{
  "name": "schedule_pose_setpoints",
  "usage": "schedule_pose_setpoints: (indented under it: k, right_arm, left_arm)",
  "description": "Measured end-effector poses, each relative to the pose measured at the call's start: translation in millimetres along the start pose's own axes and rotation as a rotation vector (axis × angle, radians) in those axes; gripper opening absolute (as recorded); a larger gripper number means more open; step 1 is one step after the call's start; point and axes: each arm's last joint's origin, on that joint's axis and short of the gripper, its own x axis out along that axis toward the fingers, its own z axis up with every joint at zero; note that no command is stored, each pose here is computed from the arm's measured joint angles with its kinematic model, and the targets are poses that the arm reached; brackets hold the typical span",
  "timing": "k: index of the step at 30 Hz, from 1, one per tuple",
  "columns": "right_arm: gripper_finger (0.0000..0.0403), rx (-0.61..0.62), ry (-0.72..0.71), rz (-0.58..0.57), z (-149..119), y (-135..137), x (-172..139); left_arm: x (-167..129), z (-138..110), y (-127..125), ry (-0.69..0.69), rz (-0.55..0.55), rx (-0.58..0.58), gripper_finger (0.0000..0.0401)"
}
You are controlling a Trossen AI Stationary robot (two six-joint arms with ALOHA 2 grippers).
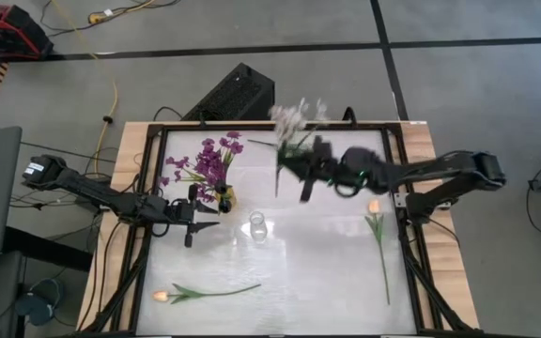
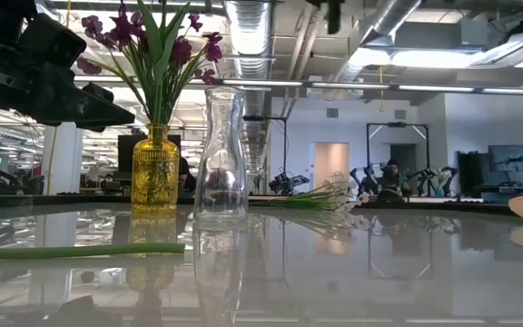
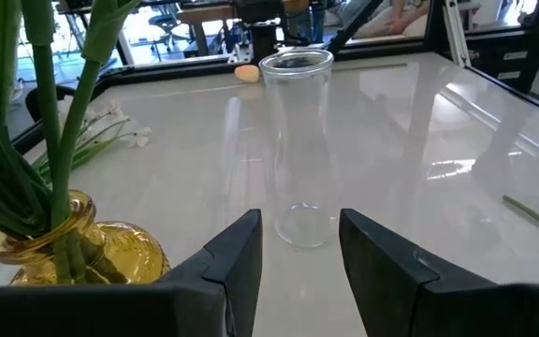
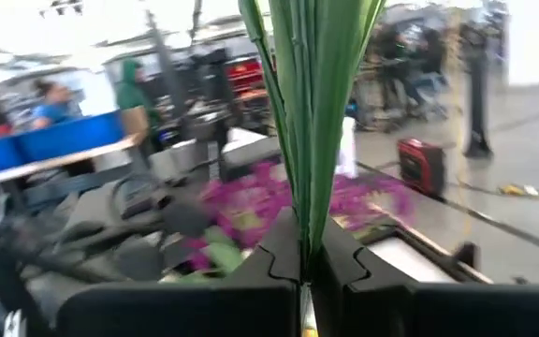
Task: Sort flowers into vase by color
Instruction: Put the right white flower into the transparent vase
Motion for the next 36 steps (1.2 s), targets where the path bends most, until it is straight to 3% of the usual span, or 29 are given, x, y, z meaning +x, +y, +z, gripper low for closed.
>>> schedule_pose_setpoints:
  k: [13,22,31,36]
  right_arm:
    - [0.0028,0.008,-0.065,0.100,-58,34,32]
    - [0.0028,0.008,-0.063,0.138,-69,48,31]
    - [0.0028,-0.038,-0.016,0.099,-91,49,37]
    - [0.0028,0.001,-0.050,0.113,-87,50,36]
  left_arm:
    - [0,-1,0,0.006,-0.001,-0.002,0.0134]
    - [0,-1,0,0.015,-0.001,0.001,0.0134]
    - [0,-2,0,0.017,-0.001,-0.006,0.0134]
    - [0,-1,-1,0.014,-0.018,-0.006,0.0134]
